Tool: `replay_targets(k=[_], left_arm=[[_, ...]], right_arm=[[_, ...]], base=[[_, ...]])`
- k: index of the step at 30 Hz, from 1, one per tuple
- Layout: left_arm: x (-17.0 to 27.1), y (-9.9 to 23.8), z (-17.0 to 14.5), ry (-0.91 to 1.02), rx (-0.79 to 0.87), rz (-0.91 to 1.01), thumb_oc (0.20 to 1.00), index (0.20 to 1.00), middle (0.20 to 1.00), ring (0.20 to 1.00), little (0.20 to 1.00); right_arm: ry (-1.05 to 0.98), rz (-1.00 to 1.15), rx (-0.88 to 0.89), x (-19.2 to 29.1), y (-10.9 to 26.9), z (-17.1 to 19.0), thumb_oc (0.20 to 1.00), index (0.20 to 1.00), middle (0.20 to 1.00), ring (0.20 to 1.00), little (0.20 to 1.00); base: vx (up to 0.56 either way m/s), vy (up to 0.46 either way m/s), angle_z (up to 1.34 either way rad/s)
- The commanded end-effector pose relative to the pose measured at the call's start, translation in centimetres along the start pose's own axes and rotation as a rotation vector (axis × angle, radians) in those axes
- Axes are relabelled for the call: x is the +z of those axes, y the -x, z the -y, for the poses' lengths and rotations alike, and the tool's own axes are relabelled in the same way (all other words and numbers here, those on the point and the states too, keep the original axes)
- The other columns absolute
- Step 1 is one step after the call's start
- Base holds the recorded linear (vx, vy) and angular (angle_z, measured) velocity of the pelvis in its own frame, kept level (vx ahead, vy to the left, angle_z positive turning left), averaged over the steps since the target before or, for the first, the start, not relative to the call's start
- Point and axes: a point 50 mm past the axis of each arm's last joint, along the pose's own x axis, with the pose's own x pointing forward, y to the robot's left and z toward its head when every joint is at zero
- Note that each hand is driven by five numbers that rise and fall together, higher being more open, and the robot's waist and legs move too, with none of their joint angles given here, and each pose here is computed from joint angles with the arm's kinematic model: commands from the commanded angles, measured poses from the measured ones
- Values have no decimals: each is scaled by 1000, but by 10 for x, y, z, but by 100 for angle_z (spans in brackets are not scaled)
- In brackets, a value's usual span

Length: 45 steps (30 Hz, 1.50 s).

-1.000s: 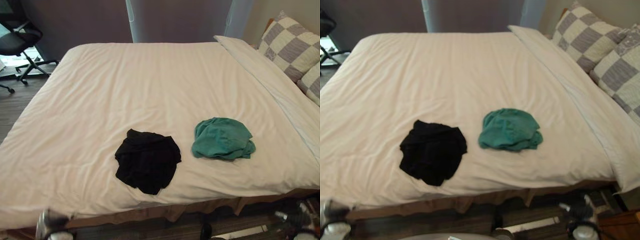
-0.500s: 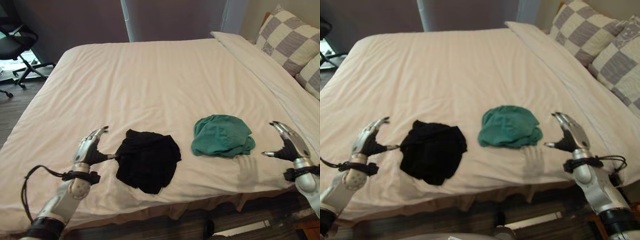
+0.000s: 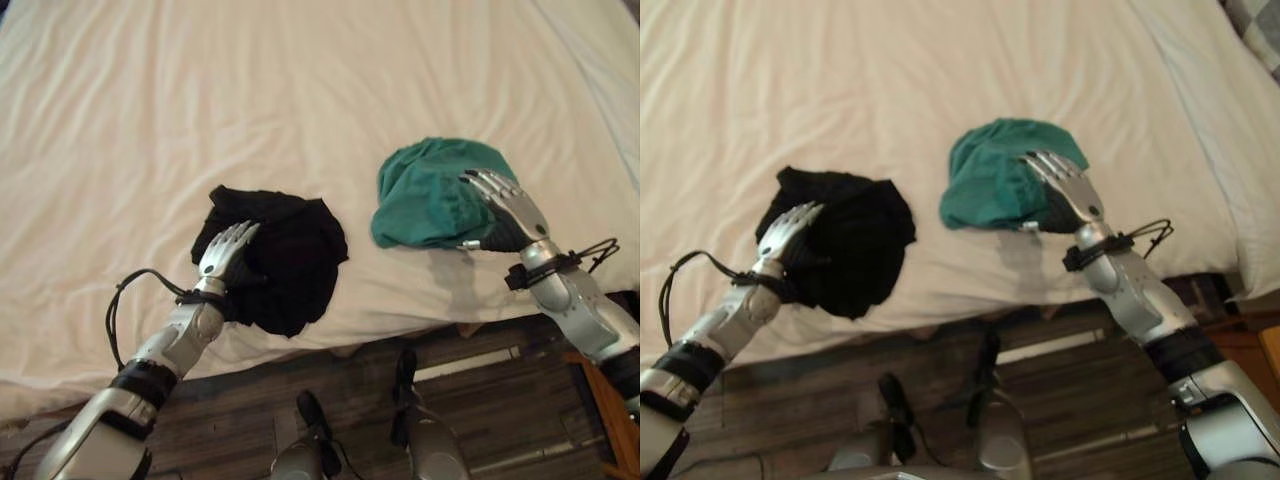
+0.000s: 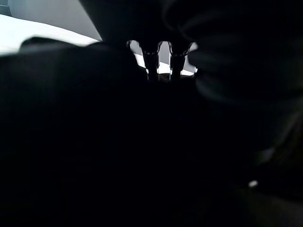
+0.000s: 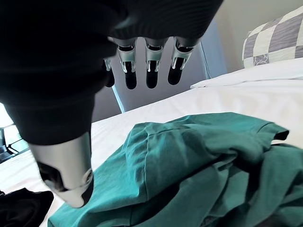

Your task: Tidy up the quilt and then pick up the clothes from the bed and put them into the laundry hamper.

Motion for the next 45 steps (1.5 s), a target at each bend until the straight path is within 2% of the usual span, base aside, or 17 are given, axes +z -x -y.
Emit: replay_targets(k=[1, 7, 12, 15, 17, 19, 20, 23, 25, 28, 31, 32, 34, 39, 42, 44, 45], left_arm=[[8, -19, -18, -100, 47, 30, 200, 200, 200, 200, 200], [35, -25, -27, -63, 82, 157, 200, 200, 200, 200, 200], [36, -2, -40, 94, 130, 243, 200, 200, 200, 200, 200], [6, 22, -40, 227, 143, 141, 200, 200, 200, 200, 200], [-26, 42, -37, 354, 192, -10, 200, 200, 200, 200, 200], [-40, 51, -30, 380, 200, -87, 200, 200, 200, 200, 200], [-57, 68, -8, 407, 152, -207, 200, 200, 200, 200, 200], [-64, 89, 26, 502, 98, -326, 200, 200, 200, 200, 200], [-62, 105, 45, 594, 77, -384, 200, 200, 200, 200, 200], [-54, 110, 50, 646, 81, -375, 200, 200, 200, 200, 200], [-49, 115, 55, 697, 76, -377, 200, 200, 200, 200, 200], [-49, 116, 55, 696, 72, -379, 200, 200, 200, 200, 200], [-43, 126, 62, 798, 76, -390, 200, 200, 200, 200, 200], [-33, 147, 82, 1022, 63, -435, 200, 200, 200, 200, 200], [-26, 150, 90, 1118, 72, -439, 200, 200, 200, 200, 200], [-21, 153, 98, 1182, 89, -472, 200, 200, 200, 200, 200], [-17, 155, 109, 1195, 67, -509, 200, 200, 200, 200, 200]], right_arm=[[12, 129, -188, 23, -29, 38, 1000, 1000, 1000, 1000, 1000], [54, 163, -228, 29, -41, 50, 1000, 1000, 1000, 1000, 1000], [129, 53, -164, 0, -37, 46, 1000, 1000, 1000, 1000, 1000], [220, -95, -118, -34, -28, 46, 1000, 1000, 1000, 1000, 1000], [381, -332, -125, -84, -13, 60, 1000, 1000, 1000, 1000, 1000], [386, -434, -99, -102, -6, 55, 1000, 1000, 1000, 1000, 1000], [370, -545, -59, -115, 1, 45, 200, 200, 200, 200, 200], [238, -581, -32, -112, 8, 19, 200, 200, 200, 200, 200], [1, -631, 9, -100, 50, -29, 200, 200, 200, 200, 200], [-369, -701, 9, -72, 101, -72, 200, 200, 200, 200, 200], [-602, -791, 104, -49, 150, -106, 200, 200, 200, 200, 200], [-604, -793, 107, -49, 151, -107, 200, 200, 200, 200, 200], [-816, -907, 211, -26, 200, -132, 200, 200, 200, 200, 200], [-1010, -1034, 380, 9, 264, -152, 200, 200, 200, 200, 200], [-1066, -1001, 403, 23, 257, -162, 200, 200, 200, 200, 200], [-1035, -943, 409, 23, 236, -168, 200, 200, 200, 200, 200], [-1012, -826, 385, 28, 208, -166, 200, 200, 200, 200, 200]], base=[[-77, -29, 6], [6, -46, 4], [18, -80, 7], [-24, -76, 21], [-56, -29, 17], [-45, 1, 23], [-19, 12, 11], [48, 5, 11], [150, 15, 28], [145, 10, 36], [108, 43, 7], [97, 91, -2], [75, 117, -13], [38, 140, -19], [-37, 93, 51], [-17, 174, 133], [-35, 17, 85]])
